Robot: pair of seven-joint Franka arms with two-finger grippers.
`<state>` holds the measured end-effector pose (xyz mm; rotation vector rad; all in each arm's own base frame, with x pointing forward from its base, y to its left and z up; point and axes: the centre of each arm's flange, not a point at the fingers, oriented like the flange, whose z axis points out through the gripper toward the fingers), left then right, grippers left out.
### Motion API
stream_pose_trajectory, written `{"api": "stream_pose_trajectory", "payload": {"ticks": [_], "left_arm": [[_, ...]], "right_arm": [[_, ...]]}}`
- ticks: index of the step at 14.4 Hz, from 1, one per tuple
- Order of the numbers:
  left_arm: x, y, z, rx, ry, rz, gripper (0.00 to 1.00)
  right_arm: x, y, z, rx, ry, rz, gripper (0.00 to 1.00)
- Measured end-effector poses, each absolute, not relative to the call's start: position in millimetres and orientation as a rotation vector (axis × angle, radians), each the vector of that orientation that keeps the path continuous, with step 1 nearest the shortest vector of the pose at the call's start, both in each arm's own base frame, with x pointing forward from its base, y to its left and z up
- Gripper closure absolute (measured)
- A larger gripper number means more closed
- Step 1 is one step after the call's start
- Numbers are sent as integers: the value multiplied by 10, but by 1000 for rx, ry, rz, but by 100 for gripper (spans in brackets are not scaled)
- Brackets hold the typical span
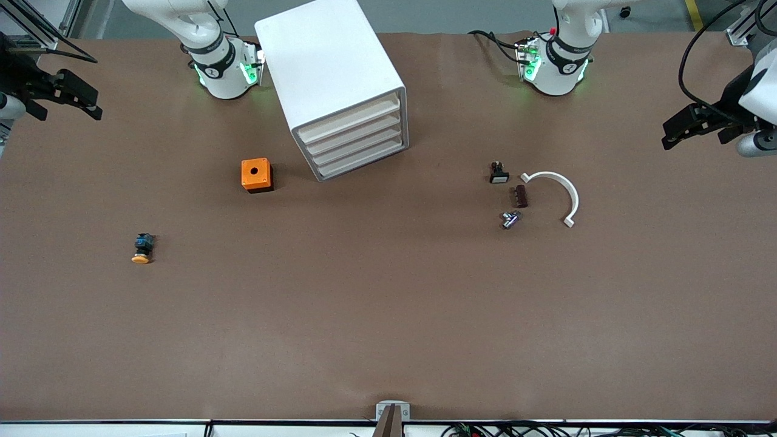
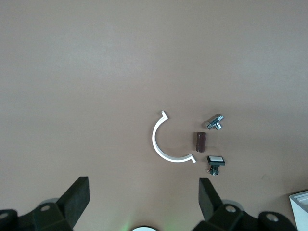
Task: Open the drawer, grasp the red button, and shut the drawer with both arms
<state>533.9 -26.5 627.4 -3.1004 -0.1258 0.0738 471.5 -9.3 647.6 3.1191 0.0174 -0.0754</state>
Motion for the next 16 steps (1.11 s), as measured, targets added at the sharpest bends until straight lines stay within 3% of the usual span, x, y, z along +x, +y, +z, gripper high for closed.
{"api": "stream_pose_trajectory", "payload": {"ticks": [8, 16], "left_arm": [[5941, -420, 5150, -3106, -190, 287, 0], [6076, -1652, 4001, -2894, -737, 461, 0]], "right_arm": [[4722, 7, 6458, 3117, 42, -79, 0], [4912, 847, 6140, 3098, -66, -96, 0]]}}
